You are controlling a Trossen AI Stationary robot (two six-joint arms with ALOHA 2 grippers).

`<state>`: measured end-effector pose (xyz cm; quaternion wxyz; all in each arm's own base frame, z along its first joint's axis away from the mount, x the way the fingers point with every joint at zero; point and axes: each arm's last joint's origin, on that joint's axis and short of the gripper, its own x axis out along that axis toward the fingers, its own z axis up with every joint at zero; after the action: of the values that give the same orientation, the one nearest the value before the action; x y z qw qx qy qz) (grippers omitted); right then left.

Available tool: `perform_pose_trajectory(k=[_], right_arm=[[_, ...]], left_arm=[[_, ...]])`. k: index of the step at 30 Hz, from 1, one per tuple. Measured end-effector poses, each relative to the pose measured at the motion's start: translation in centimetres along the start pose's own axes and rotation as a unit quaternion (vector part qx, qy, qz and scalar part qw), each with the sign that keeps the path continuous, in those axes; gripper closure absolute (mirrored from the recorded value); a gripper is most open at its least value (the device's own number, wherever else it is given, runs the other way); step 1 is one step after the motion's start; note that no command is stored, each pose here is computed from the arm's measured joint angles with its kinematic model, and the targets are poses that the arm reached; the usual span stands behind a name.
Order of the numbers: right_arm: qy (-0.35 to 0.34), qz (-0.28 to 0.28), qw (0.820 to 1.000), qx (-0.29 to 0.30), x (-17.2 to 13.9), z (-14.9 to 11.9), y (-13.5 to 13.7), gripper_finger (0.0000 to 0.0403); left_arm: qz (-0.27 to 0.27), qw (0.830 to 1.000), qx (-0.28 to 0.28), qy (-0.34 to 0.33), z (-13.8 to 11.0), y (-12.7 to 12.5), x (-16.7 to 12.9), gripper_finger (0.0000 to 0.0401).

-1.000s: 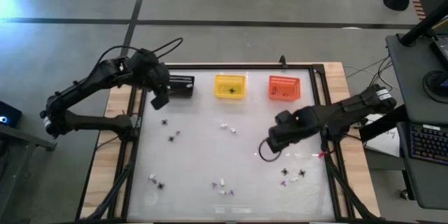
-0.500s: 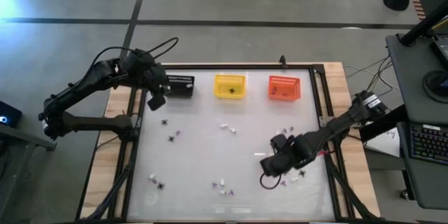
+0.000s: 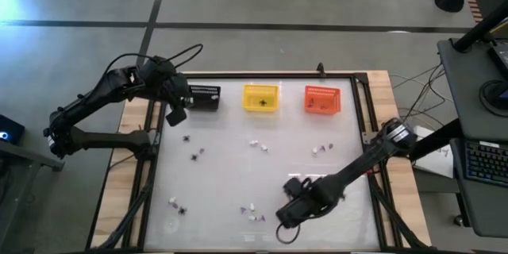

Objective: Sort Halloween decoration
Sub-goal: Put the purple witch hat toy into the orange basket

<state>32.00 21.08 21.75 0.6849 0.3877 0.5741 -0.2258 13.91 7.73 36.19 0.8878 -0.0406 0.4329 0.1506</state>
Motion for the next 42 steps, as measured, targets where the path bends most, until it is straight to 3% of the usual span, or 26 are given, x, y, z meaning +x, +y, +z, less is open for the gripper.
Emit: perform_pose_trajectory(k=[6,11,13,24,30,42], right_arm=[[-0.011,0.016,0.991,-0.129,1.1,0.6,2.5,0.0259],[-0.039,0.016,0.970,-0.240,2.3,0.9,4.2,0.0259],[-0.041,0.016,0.965,-0.258,2.8,1.1,4.8,0.0259],[-0.043,0.018,0.971,-0.234,5.2,3.3,7.2,0.0259],[-0.031,-0.016,0.977,-0.211,6.1,3.7,7.4,0.0259],[-0.019,-0.019,0.982,-0.188,6.8,4.3,7.2,0.0259]], left_arm=[[-0.002,1.000,-0.001,0.010,-0.2,-0.1,-0.1,0.0269],[-0.005,1.000,-0.003,0.023,-0.5,-0.1,-0.1,0.0269],[-0.006,1.000,-0.004,0.028,-0.6,-0.1,-0.1,0.0269],[-0.008,0.999,-0.005,0.035,-0.9,-0.2,-0.4,0.0269],[-0.009,0.999,-0.006,0.039,-1.4,-0.4,-0.8,0.0269],[-0.005,1.000,-0.010,0.023,-1.9,-0.6,-1.8,0.0269]])
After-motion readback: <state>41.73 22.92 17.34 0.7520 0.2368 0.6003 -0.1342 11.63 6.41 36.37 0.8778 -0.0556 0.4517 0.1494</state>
